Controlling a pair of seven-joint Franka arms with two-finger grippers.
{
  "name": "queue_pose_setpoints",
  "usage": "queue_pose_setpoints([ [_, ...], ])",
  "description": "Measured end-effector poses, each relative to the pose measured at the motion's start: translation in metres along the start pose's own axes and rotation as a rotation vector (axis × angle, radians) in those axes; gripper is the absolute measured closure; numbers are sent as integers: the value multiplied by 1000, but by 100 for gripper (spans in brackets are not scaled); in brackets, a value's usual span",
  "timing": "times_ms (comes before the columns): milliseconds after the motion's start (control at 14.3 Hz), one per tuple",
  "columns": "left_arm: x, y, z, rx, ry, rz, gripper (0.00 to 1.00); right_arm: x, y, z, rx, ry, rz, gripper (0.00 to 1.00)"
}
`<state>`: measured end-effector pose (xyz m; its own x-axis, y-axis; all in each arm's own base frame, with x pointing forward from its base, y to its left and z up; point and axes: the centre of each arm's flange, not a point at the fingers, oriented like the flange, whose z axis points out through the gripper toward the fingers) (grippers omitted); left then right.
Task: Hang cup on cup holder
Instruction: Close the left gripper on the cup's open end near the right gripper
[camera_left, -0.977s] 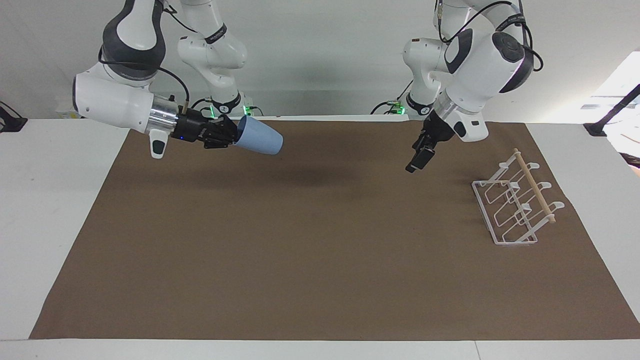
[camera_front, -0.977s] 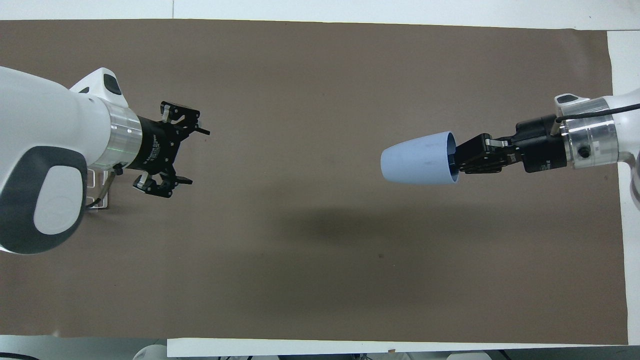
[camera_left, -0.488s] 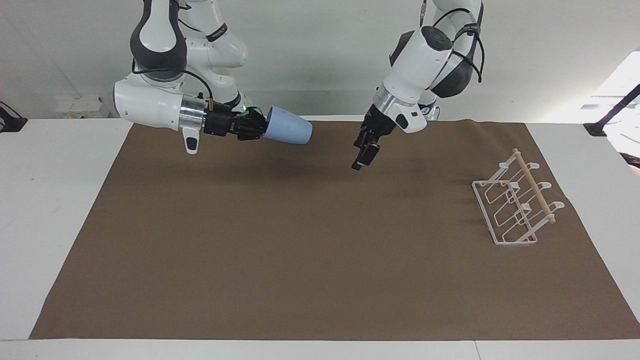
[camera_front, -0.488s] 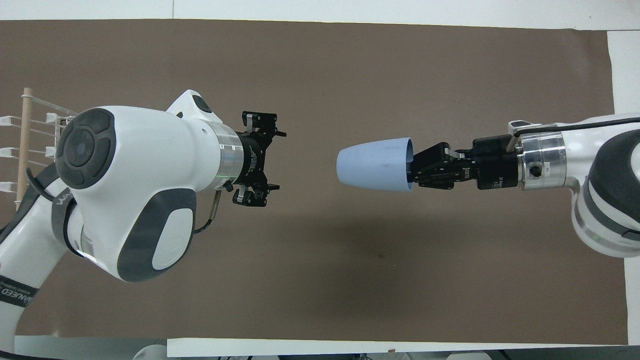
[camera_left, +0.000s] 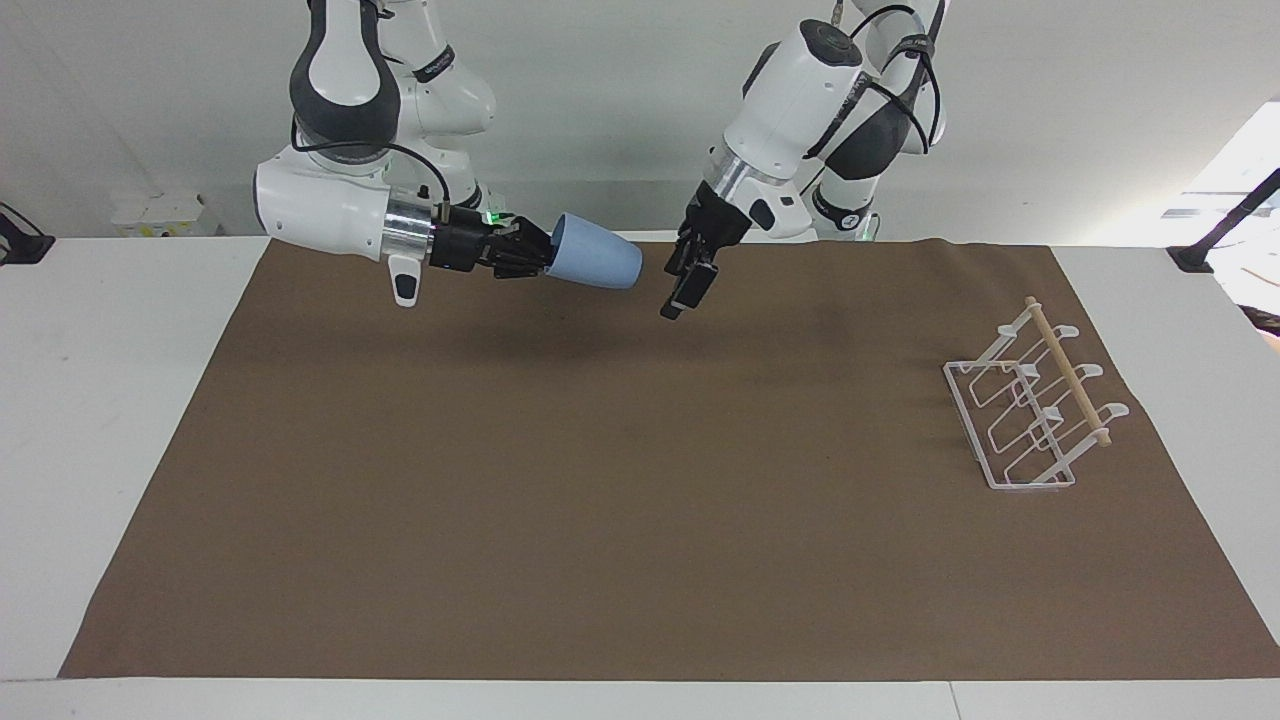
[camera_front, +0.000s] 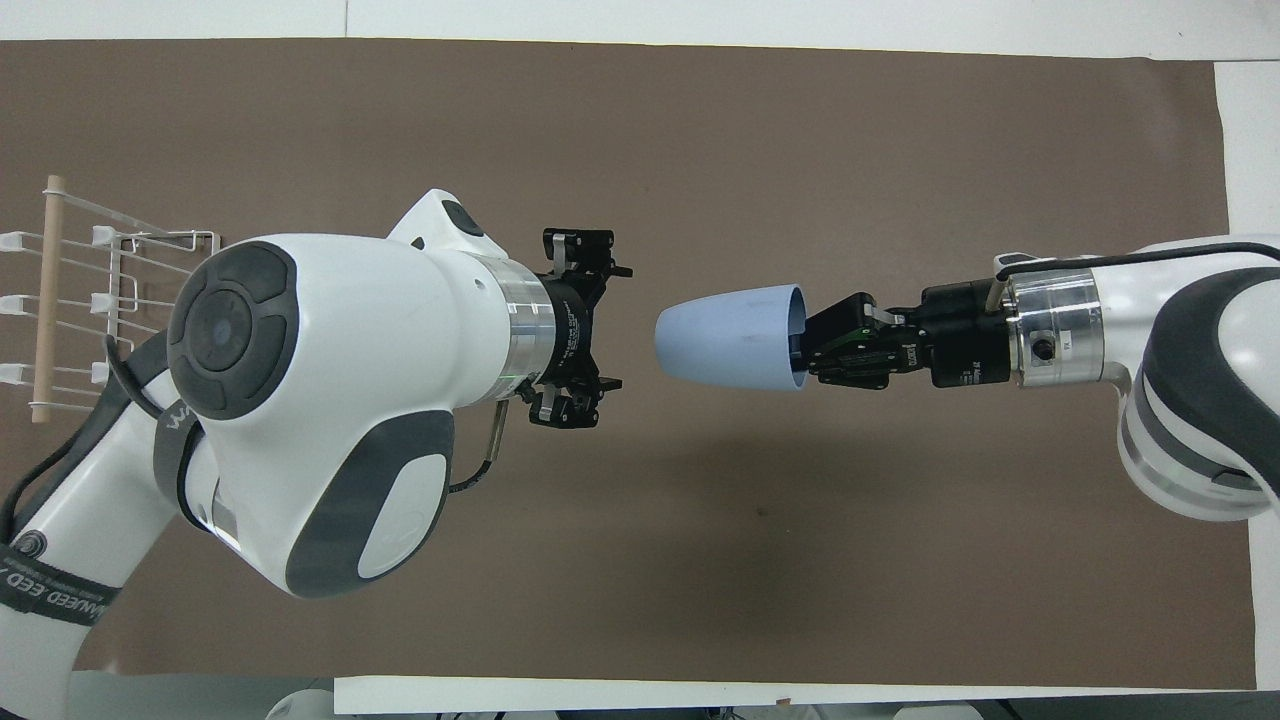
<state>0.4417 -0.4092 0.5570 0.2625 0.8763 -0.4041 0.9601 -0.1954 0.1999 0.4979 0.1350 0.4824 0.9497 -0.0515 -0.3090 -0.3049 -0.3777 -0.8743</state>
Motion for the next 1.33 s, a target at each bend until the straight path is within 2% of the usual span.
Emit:
queue_pose_setpoints([
  [488, -39, -20, 9, 15, -22, -3, 0, -1, 1, 4, -3, -7, 1, 95],
  [1326, -75, -15, 11, -60, -87, -72, 0, -2, 1, 5, -3, -9, 1, 95],
])
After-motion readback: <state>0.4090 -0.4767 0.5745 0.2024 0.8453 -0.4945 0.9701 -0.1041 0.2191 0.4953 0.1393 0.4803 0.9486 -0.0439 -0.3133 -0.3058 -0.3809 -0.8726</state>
